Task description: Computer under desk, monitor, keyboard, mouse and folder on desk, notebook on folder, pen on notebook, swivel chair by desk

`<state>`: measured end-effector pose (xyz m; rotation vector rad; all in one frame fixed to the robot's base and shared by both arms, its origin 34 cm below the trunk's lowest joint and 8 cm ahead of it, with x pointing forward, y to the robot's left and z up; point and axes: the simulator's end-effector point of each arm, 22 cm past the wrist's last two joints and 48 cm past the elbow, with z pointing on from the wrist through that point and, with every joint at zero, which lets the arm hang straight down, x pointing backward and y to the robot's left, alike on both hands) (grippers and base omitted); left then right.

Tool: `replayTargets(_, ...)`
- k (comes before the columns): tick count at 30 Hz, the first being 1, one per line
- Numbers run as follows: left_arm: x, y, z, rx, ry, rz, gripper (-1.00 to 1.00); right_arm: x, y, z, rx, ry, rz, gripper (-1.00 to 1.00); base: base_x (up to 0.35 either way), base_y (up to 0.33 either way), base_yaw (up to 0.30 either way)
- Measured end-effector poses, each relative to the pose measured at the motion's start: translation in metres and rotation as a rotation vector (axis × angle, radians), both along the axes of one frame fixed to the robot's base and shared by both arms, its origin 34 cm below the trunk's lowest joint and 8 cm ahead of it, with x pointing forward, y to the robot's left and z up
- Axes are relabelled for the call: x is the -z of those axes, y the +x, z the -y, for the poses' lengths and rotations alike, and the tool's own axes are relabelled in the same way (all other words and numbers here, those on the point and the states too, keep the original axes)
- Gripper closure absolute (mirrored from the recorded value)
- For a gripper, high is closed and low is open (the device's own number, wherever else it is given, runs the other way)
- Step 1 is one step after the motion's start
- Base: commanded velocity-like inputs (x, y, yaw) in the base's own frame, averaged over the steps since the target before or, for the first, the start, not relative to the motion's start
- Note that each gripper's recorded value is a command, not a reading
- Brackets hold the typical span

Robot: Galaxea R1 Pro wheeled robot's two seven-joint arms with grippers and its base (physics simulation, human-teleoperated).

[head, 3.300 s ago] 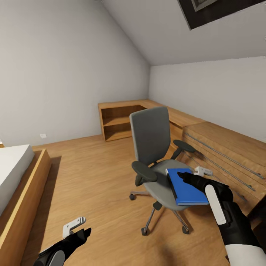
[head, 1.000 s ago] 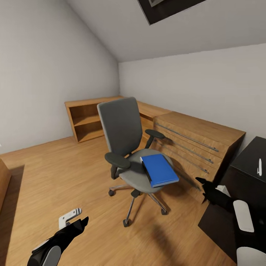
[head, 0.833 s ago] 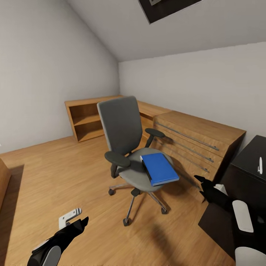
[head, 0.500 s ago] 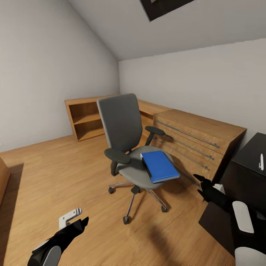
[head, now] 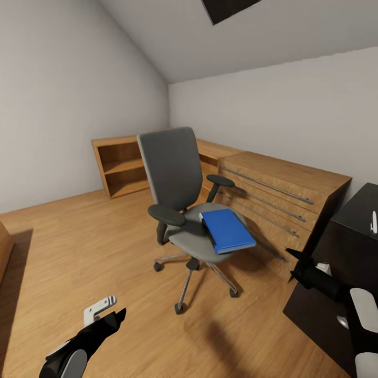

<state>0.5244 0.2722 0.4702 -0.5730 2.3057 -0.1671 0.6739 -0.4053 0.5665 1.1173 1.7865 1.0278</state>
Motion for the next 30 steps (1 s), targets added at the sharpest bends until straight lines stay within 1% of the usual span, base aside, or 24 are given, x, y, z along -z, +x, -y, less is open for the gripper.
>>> replayTargets(3,0.007,-0.002,0.0,0.0,0.0,0.0,-1.0,0.008,-0.003,-0.001,-0.006,0.009,-0.004,-1.0,0.0,0.0,0.0)
replayTargets(5,0.011,-0.003,0.0,0.001,0.0,0.0,-1.0,0.012,-0.004,-0.007,-0.027,0.023,0.002,-1.0,0.0,0.0,0.0)
replayTargets(10,0.023,-0.006,0.001,0.001,-0.001,-0.001,-1.0,0.01,-0.004,-0.016,-0.06,0.052,0.056,-1.0,0.0,0.0,0.0)
replayTargets(12,0.027,-0.007,0.001,0.001,-0.001,-0.001,-1.0,0.013,-0.004,-0.023,-0.078,0.054,0.067,-1.0,0.0,0.0,0.0)
replayTargets(16,0.037,-0.01,0.001,0.0,-0.001,-0.001,-1.0,0.022,-0.006,-0.029,-0.095,0.057,0.072,-1.0,0.0,0.0,0.0)
replayTargets(19,0.043,-0.012,0.001,0.0,-0.002,-0.001,-1.0,0.029,-0.008,-0.03,-0.097,0.059,0.072,-1.0,0.0,0.0,0.0)
replayTargets(25,0.055,-0.014,0.001,0.001,-0.001,-0.025,-1.0,0.048,-0.007,-0.03,-0.093,0.062,0.041,-1.0,0.0,0.0,0.0)
replayTargets(30,0.055,-0.014,0.001,0.003,-0.001,-0.026,-1.0,0.048,-0.004,-0.032,-0.087,0.065,0.041,-1.0,0.0,0.0,0.0)
